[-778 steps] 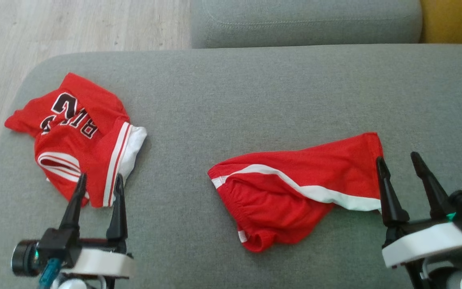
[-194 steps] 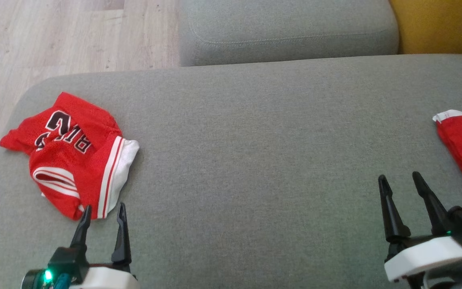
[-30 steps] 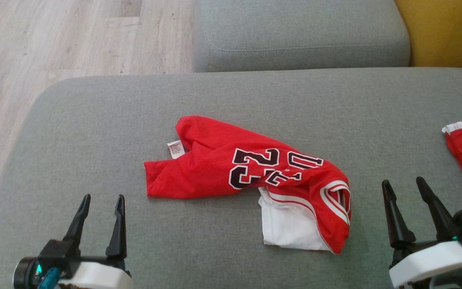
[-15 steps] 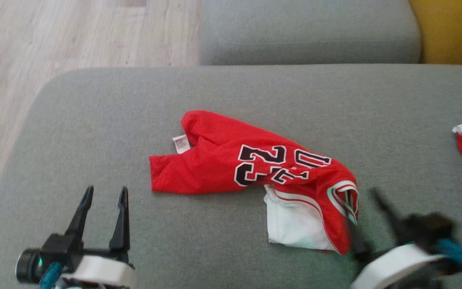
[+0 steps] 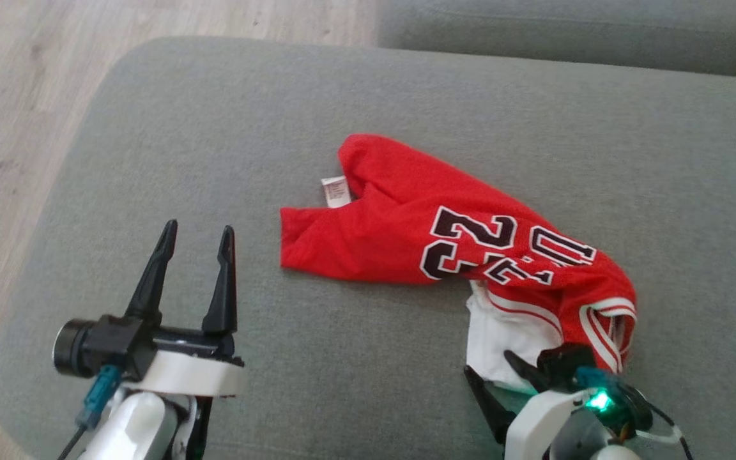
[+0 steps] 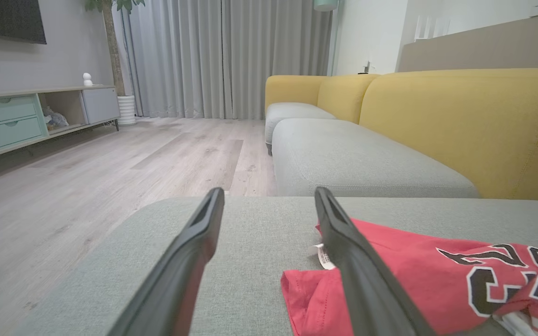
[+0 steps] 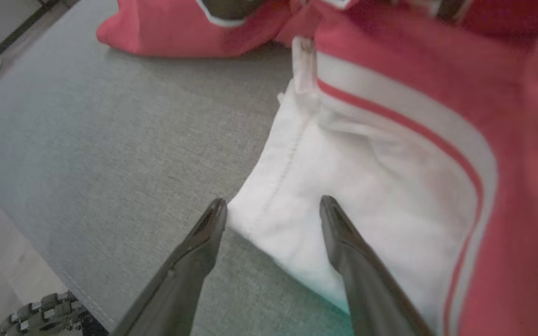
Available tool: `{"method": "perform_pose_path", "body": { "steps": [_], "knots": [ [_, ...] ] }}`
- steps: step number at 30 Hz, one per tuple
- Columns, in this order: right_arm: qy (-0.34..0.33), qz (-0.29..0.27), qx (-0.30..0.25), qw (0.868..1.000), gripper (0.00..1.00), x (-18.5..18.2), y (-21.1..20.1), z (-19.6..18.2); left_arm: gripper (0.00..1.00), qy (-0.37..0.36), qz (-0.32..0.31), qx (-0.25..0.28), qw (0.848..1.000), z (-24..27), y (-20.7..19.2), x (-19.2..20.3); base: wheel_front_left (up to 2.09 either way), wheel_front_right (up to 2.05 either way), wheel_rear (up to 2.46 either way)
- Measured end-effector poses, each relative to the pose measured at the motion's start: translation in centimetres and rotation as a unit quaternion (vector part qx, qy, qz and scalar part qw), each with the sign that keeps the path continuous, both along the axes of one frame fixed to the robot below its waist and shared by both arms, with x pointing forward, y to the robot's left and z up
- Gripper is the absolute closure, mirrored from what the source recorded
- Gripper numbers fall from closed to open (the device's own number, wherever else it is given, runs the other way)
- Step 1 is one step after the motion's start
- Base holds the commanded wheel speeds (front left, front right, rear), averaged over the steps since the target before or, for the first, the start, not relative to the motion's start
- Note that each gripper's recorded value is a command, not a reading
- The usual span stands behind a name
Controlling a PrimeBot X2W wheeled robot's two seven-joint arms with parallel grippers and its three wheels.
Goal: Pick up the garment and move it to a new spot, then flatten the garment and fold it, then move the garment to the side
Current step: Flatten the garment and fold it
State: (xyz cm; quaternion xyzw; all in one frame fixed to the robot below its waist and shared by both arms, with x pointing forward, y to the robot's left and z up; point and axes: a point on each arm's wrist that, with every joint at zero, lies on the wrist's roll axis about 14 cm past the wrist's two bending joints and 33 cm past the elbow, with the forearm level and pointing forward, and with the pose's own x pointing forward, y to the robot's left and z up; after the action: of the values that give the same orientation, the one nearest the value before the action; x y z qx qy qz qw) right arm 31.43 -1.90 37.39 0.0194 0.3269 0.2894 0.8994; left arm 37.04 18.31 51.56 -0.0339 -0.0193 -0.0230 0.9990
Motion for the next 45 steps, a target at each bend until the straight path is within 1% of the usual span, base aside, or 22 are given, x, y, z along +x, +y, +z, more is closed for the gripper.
{"method": "perform_pose_path", "body": {
  "steps": [4, 5, 6, 11, 15, 18, 21, 25, 26, 28, 31, 32, 35, 37, 38, 39, 41, 42, 44, 45],
  "knots": [
    [0.017, 0.013, -0.009, 1.0, 0.0, 0.2, 0.5, -1.1, 0.0, 0.005, 0.009, -0.007, 1.0, -0.5, 0.3, -0.1, 0.0, 0.0, 0.0],
    [0.017, 0.013, -0.007, 1.0, 0.55, 0.3, 0.6, -1.1, 0.0, 0.008, 0.009, -0.008, 1.0, -0.7, 0.3, -0.1, 0.0, 0.0, 0.0],
    [0.018, 0.012, -0.004, 1.0, 1.0, 0.4, 0.6, -1.1, 0.0, 0.01, 0.009, -0.008, 1.0, -0.8, 0.3, -0.1, 0.0, 0.0, 0.0],
    [-0.001, 0.002, 0.017, 1.0, 1.0, 1.0, 0.7, 0.4, 0.0, 0.009, 0.008, -0.004, 1.0, -0.9, 0.2, 0.0, 0.0, 0.0, 0.0],
    [-0.057, -0.012, 0.043, 0.997, 1.0, 2.7, 0.7, 4.0, 0.0, 0.006, -0.001, -0.005, 1.0, -0.7, -0.3, 0.3, 0.0, 0.0, 0.0],
    [-0.108, -0.029, 0.062, 0.992, 1.0, 4.2, 0.0, 7.3, 0.0, 0.002, -0.004, -0.006, 1.0, -0.5, -0.4, 0.6, 0.0, 0.0, 0.0],
    [-0.156, -0.062, 0.068, 0.984, 1.0, 5.7, -2.0, 10.3, 0.0, -0.001, -0.006, -0.006, 1.0, -0.4, -0.6, 0.9, 0.0, 0.0, 0.0],
    [-0.207, -0.135, 0.044, 0.968, 1.0, 7.9, -7.3, 13.0, 0.0, -0.002, -0.014, -0.004, 1.0, -0.3, -1.1, 1.2, 0.0, 0.0, 0.0],
    [-0.207, -0.135, 0.044, 0.968, 1.0, 7.9, -7.3, 13.0, 0.0, -0.002, -0.014, -0.004, 1.0, -0.3, -1.1, 1.2, 0.0, 0.0, 0.0],
    [-0.218, -0.18, 0.022, 0.959, 1.0, 8.6, -10.7, 13.4, 0.0, -0.002, -0.016, -0.005, 1.0, -0.4, -1.3, 1.3, 0.0, 0.0, 0.0],
    [-0.217, -0.246, -0.008, 0.944, 1.0, 9.0, -15.7, 13.1, 0.0, 0.0, -0.018, -0.007, 1.0, -0.5, -1.4, 1.4, 0.0, 0.0, 0.0],
    [-0.205, -0.285, -0.026, 0.936, 1.0, 8.9, -18.6, 12.1, 0.0, 0.002, -0.019, -0.007, 1.0, -0.7, -1.5, 1.5, 0.0, 0.0, 0.0],
    [-0.175, -0.325, -0.042, 0.928, 1.0, 8.2, -21.4, 10.1, 0.0, 0.005, -0.022, -0.008, 1.0, -1.0, -1.6, 1.6, 0.0, 0.0, 0.0],
    [-0.151, -0.337, -0.046, 0.928, 1.0, 7.6, -21.9, 8.4, 0.0, 0.007, -0.023, -0.008, 1.0, -1.1, -1.6, 1.7, 0.0, 0.0, 0.0],
    [-0.138, -0.339, -0.045, 0.93, 0.53, 7.3, -21.8, 7.5, 0.0, 0.008, -0.023, -0.008, 1.0, -1.2, -1.6, 1.8, 0.0, 0.0, 0.0],
    [-0.127, -0.339, -0.04, 0.931, 0.0, 6.9, -21.6, 6.8, 0.0, 0.009, -0.023, -0.008, 1.0, -1.2, -1.6, 1.8, 0.0, 0.0, 0.0],
    [-0.114, -0.337, -0.033, 0.934, 0.0, 6.1, -21.0, 5.7, 0.0, 0.01, -0.024, -0.008, 1.0, -1.3, -1.7, 1.8, 0.0, 0.0, 0.0],
    [-0.118, -0.335, -0.028, 0.934, 0.0, 5.9, -20.7, 5.7, 0.0, 0.009, -0.023, -0.008, 1.0, -1.3, -1.6, 1.8, 0.0, 0.0, 0.0],
    [-0.145, -0.331, -0.012, 0.932, 0.0, 6.0, -20.1, 6.8, 0.0, 0.008, -0.02, -0.009, 1.0, -1.2, -1.4, 1.8, 0.0, 0.0, 0.0],
    [-0.181, -0.325, 0.005, 0.928, 0.0, 6.3, -19.5, 8.5, 0.0, 0.011, -0.018, -0.008, 1.0, -1.4, -1.3, 1.5, 0.0, 0.0, 0.0]
  ]
}}
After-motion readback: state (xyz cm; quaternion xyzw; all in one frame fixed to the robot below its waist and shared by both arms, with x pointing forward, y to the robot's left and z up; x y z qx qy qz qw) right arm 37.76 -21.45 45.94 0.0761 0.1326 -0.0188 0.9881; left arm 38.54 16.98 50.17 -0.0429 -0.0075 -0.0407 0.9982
